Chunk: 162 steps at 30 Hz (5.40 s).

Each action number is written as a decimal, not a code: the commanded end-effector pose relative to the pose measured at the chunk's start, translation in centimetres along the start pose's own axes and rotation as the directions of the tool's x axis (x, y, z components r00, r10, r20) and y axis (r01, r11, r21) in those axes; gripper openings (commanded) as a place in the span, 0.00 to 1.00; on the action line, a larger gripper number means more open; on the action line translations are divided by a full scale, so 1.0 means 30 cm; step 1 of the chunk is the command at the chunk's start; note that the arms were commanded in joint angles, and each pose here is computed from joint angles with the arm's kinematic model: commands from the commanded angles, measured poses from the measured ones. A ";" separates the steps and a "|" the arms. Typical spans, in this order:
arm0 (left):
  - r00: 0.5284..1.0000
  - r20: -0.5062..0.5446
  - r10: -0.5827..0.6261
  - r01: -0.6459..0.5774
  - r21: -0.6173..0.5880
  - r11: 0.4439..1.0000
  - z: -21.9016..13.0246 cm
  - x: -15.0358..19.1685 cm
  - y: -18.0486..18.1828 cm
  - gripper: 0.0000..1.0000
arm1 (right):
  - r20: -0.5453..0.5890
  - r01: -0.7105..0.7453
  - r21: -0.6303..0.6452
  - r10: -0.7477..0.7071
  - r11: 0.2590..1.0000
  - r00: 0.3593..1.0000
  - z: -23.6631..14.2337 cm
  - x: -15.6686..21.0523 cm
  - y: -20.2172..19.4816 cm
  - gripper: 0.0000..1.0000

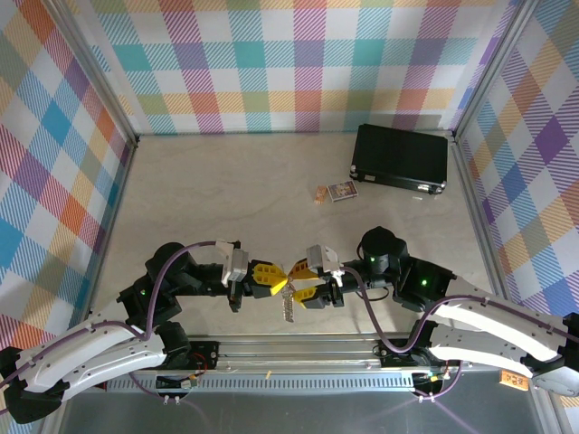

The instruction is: Put the keys on the keyring

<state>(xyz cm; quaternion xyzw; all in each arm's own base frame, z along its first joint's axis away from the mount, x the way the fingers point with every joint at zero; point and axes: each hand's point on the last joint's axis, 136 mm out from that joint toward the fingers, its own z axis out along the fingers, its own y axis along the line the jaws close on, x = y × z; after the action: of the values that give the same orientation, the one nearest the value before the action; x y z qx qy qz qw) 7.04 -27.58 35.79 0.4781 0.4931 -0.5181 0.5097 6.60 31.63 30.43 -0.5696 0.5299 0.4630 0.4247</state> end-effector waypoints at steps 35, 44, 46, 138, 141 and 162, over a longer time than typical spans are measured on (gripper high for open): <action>0.999 -0.046 0.003 -0.007 -0.079 0.997 -0.008 0.047 0.042 0.00 | 0.029 0.061 0.108 -0.064 0.992 0.998 -0.048 -0.030 -0.032 0.00; 0.997 -0.081 -0.007 -0.002 -0.114 0.994 -0.014 0.075 0.061 0.00 | 0.016 0.083 0.165 -0.087 0.983 0.996 -0.066 -0.044 -0.058 0.00; 0.996 -0.090 -0.008 -0.003 -0.122 0.992 -0.013 0.087 0.068 0.00 | 0.001 0.090 0.189 -0.092 0.978 0.996 -0.072 -0.044 -0.072 0.00; 0.979 -0.075 -0.191 0.056 -0.797 0.601 -0.263 0.442 0.443 1.00 | -0.363 -0.259 0.576 0.526 0.775 0.769 0.267 0.421 -0.878 0.00; 0.980 -0.071 -0.186 0.056 -0.799 0.598 -0.266 0.437 0.444 1.00 | -0.373 -0.271 0.579 0.545 0.769 0.751 0.246 0.451 -0.846 0.00; 0.982 -0.063 -0.175 0.059 -0.786 0.615 -0.238 0.418 0.448 1.00 | -0.382 -0.389 0.589 0.668 0.708 0.638 0.137 0.614 -0.644 0.00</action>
<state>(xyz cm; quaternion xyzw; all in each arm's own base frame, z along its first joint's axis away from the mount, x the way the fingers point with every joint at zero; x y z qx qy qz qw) 20.13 -20.68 21.32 0.2090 0.7462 -0.2401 0.5847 26.20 33.25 10.36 -0.3913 0.8719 0.2128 0.2035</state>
